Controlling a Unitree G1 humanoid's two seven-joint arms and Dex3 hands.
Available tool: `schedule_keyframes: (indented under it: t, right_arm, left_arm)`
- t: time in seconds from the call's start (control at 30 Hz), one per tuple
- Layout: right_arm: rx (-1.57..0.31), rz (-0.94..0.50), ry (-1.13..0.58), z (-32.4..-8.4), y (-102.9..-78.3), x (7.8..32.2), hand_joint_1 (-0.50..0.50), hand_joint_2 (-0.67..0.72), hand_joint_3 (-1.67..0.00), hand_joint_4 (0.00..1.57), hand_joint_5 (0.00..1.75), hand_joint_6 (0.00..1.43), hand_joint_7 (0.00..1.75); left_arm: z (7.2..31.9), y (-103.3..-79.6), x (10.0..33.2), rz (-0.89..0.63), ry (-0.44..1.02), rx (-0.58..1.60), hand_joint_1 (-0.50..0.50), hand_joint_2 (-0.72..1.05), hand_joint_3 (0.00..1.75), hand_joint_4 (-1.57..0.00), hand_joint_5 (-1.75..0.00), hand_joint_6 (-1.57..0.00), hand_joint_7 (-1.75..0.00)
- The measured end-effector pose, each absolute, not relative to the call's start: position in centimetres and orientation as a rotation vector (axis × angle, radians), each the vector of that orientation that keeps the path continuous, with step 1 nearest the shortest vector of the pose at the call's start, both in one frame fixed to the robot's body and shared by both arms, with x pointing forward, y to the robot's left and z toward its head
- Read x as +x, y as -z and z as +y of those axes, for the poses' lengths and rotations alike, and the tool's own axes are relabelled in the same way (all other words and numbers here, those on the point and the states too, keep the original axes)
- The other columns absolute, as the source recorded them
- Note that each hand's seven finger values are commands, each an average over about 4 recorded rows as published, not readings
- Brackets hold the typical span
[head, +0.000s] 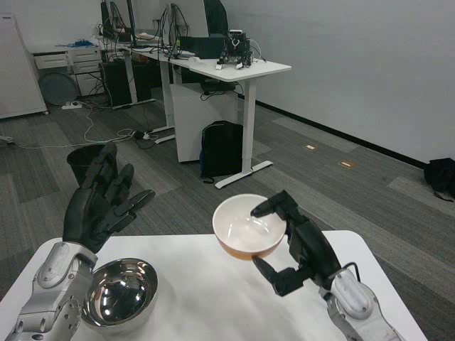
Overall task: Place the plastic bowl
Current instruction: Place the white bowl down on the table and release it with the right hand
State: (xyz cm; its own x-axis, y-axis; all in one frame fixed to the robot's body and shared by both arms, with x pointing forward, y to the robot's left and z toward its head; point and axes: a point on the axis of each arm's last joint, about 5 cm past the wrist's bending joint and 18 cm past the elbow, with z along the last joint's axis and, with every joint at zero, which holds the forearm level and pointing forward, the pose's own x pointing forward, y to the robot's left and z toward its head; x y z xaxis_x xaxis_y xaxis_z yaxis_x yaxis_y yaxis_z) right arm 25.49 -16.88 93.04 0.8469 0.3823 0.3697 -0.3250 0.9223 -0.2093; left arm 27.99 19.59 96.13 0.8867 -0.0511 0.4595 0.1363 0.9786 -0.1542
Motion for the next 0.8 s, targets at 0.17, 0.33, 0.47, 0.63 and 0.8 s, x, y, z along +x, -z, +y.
schedule_keyframes:
  t: [0.17,0.33,0.47,0.63,0.8]
  right_arm:
    - [-0.176,-0.337,-0.363,-17.5,-91.4,24.7,-0.42,-0.54,-1.51,1.57,0.78,1.23,1.47]
    - [-0.198,-0.274,-0.355,-17.9,-90.1,24.1,-0.42,-0.54,-1.51,1.57,0.78,1.22,1.52]
    - [-0.215,-0.226,-0.352,-18.2,-89.2,23.6,-0.42,-0.53,-1.51,1.56,0.92,1.15,1.55]
    - [-0.229,-0.2,-0.35,-18.3,-88.6,23.3,-0.42,-0.41,-1.41,1.18,1.58,0.61,1.68]
    - [-0.233,-0.185,-0.36,-18.5,-88.4,23.3,-0.42,-0.27,-1.05,0.87,1.62,0.19,1.68]
  left_arm:
    - [19.6,-96.1,28.0,-0.47,0.098,-0.185,-0.3,0.78,0.02,-0.3,0.0,-0.05,0.0]
    - [19.5,-96.0,28.0,-0.462,0.102,-0.185,-0.3,0.78,0.04,-0.3,0.0,-0.05,0.0]
    - [19.5,-95.8,28.1,-0.451,0.102,-0.185,-0.3,0.78,0.0,-0.3,0.0,-0.05,0.0]
    - [19.5,-95.8,28.1,-0.45,0.103,-0.184,-0.3,0.78,0.0,-0.3,0.0,-0.05,0.0]
    - [19.5,-95.8,28.1,-0.45,0.103,-0.185,-0.3,0.78,0.02,-0.3,0.0,-0.05,0.0]
